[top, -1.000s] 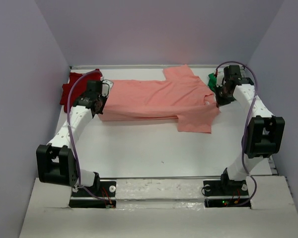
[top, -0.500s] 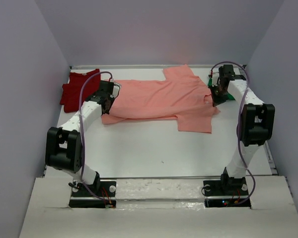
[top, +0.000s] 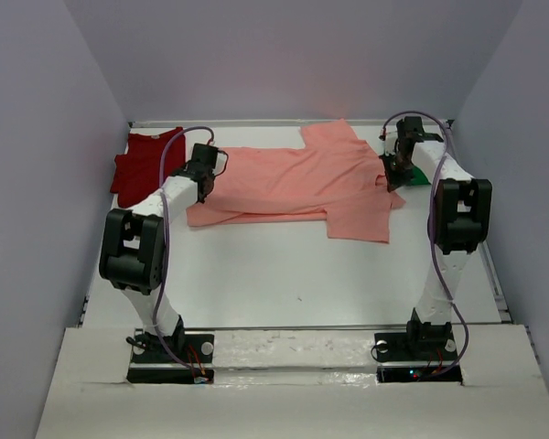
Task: Fold and stack the t-shirts
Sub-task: Fold the flattened tshirt in 1/3 of the way
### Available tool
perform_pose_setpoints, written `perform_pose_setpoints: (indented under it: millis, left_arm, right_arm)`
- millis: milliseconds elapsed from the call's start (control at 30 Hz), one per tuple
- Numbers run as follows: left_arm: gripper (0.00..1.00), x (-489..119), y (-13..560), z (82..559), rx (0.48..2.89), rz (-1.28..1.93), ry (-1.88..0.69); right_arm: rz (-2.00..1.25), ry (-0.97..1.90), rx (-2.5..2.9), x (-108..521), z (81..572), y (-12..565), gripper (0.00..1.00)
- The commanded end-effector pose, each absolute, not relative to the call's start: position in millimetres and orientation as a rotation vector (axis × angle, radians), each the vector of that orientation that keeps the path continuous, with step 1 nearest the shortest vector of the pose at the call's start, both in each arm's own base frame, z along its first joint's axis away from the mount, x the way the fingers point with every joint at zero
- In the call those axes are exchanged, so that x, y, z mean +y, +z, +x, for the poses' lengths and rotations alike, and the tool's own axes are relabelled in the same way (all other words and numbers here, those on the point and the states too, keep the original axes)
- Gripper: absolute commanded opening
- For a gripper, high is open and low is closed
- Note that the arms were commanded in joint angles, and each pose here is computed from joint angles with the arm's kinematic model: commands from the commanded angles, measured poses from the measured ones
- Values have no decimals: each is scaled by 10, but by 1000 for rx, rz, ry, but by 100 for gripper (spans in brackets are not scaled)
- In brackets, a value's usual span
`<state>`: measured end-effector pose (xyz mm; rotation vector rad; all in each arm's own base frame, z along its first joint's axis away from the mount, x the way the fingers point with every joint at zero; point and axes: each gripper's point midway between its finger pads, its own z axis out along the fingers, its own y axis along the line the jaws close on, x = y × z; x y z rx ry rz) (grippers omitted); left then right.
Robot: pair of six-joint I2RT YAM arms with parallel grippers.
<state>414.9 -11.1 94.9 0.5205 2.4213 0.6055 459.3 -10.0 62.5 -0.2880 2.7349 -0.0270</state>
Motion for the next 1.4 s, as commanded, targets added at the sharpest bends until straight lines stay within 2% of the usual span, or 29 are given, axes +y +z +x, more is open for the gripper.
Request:
perform_pose_setpoints:
  millis: [0, 667, 1067, 1300, 1333, 1367]
  left_arm:
    - [0, -85, 1236, 4408, 2316, 464, 681]
    - [0, -151, 896, 4562, 2268, 501, 884]
    - [0, 63, 736, 4631, 2213, 462, 1140]
    - [0, 96, 721, 4681, 2194, 438, 1196]
    - [5, 101, 727, 4686, 2189, 429, 1203]
    - [15, 102, 729, 4697, 2186, 424, 1207]
  right_arm:
    - [-298, -78, 2638, -165, 4871, 857, 0]
    - [-313, -95, 2695, -200, 4908, 557, 0]
    - [-306, -91, 2697, -197, 5062, 438, 0]
    - [-329, -96, 2698, -204, 5066, 441, 0]
    - [-333, -96, 2700, -205, 5056, 438, 13]
    - [-336, -98, 2705, -208, 5041, 434, 42]
